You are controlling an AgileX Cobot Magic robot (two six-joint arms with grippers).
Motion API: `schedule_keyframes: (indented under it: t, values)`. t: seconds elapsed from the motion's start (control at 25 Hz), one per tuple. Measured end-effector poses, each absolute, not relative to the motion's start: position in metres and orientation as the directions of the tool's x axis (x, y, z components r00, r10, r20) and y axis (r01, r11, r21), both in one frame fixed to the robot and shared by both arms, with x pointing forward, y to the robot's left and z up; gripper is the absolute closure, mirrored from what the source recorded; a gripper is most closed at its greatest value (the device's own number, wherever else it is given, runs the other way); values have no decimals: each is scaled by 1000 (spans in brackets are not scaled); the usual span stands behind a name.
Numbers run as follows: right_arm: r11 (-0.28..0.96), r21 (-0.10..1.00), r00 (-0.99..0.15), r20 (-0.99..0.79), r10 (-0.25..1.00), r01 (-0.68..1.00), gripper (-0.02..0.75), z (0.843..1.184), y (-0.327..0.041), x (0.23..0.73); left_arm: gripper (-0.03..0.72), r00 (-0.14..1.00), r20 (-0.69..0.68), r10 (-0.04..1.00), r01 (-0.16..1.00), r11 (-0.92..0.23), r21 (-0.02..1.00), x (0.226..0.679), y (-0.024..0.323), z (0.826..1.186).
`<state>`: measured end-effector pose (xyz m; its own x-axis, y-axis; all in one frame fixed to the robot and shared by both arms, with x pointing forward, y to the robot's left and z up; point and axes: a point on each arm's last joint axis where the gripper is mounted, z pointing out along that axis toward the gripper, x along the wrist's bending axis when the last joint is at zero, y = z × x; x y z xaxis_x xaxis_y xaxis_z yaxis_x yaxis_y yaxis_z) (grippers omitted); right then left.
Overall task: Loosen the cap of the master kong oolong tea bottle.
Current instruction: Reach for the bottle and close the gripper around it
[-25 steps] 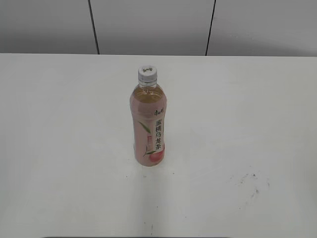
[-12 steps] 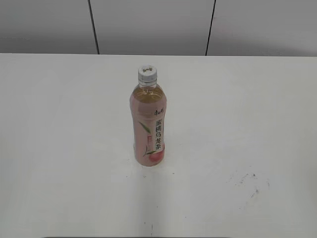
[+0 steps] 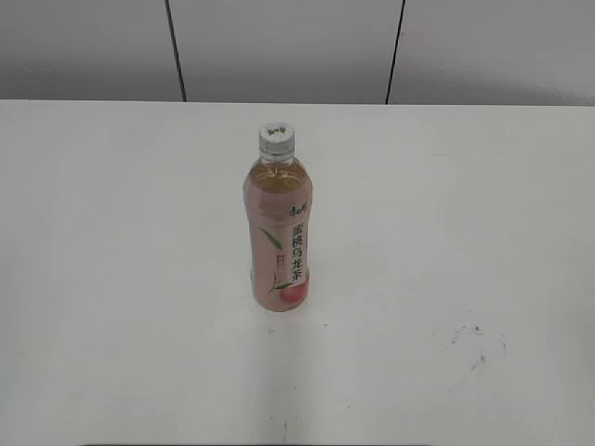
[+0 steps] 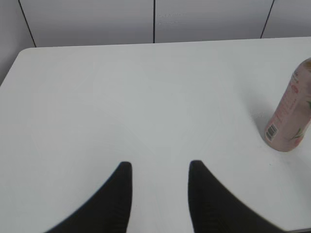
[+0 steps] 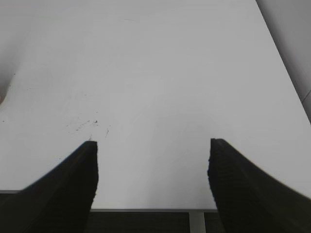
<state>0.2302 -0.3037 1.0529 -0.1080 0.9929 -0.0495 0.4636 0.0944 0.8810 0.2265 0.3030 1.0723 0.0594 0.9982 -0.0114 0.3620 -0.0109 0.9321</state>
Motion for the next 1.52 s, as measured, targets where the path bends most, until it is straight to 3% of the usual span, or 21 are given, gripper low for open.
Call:
schedule_keyframes:
  t: [0.28,0.6,0.84,0.96,1.24,1.52]
  values:
    - [94,881,-108,-50,993,464,204,1053,-304,230,449,63,-8,998,336,-14,942,227,303,1076]
    - [94,881,-108,-50,993,464,204,1053,-304,230,449,68,22,997,-14,-22,1000,237,302,1103]
    - [94,881,-108,-50,993,464,204,1053,-304,230,449,104,-69,992,-85,78,993,280,296,1088]
    - [94,881,-108,-50,993,464,204,1053,-304,230,449,96,-108,989,-66,115,991,304,295,1074]
    - [94,881,-108,-50,993,464,204,1053,-304,230,449,49,-135,990,136,128,982,354,294,1041]
    - [94,881,-108,-50,993,464,204,1053,-304,230,453,21,-118,993,190,112,976,387,293,1014]
